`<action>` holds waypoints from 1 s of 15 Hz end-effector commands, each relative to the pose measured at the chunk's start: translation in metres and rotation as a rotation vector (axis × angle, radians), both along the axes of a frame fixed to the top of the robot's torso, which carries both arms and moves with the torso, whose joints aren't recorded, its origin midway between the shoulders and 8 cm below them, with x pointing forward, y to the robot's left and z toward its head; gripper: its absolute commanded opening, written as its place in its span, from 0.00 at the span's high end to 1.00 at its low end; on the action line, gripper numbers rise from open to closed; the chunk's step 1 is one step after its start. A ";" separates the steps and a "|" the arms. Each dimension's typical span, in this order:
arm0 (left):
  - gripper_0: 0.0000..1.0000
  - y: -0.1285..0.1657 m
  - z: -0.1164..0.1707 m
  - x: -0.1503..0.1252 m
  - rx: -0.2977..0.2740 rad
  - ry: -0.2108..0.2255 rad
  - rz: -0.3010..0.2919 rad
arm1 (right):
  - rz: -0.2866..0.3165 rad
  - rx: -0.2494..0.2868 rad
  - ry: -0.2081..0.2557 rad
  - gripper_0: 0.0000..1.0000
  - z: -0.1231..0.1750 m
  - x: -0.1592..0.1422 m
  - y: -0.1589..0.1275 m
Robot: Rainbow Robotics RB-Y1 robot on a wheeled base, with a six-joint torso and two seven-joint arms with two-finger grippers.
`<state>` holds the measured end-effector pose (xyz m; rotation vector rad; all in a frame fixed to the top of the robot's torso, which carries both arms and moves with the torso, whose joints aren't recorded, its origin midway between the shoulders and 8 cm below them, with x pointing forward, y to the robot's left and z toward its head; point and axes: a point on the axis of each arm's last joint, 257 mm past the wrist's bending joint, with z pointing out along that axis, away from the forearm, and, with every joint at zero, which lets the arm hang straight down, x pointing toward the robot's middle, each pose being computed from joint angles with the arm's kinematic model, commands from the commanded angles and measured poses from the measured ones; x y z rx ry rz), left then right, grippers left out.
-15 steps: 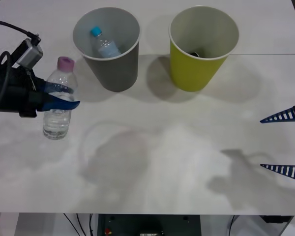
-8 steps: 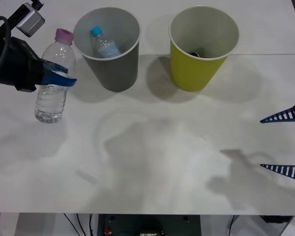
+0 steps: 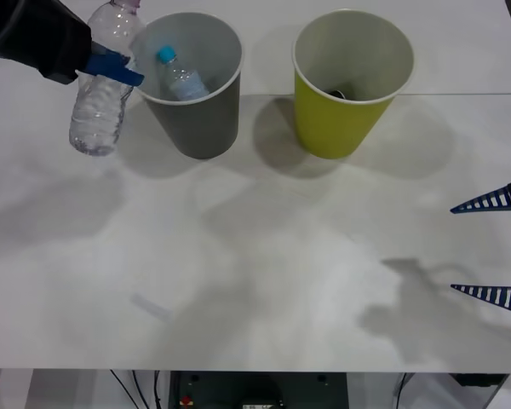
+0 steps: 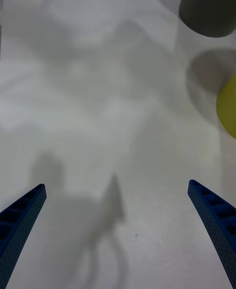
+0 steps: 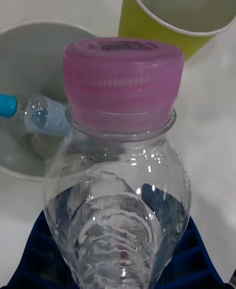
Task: Put the can into the green bin and the plastic bottle into the gray bin
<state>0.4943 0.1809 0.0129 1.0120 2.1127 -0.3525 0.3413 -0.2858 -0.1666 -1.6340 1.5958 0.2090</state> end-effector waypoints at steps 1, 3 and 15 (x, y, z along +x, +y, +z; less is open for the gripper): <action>1.00 -0.005 0.015 0.015 -0.027 0.013 0.019 | 0.000 0.000 0.000 0.00 0.000 0.000 0.000; 1.00 -0.011 0.018 0.025 -0.029 0.024 0.031 | 0.000 0.000 0.000 0.00 0.000 0.000 0.000; 1.00 -0.061 0.065 0.106 -0.038 0.008 0.129 | 0.000 0.000 0.000 0.00 0.000 0.000 0.000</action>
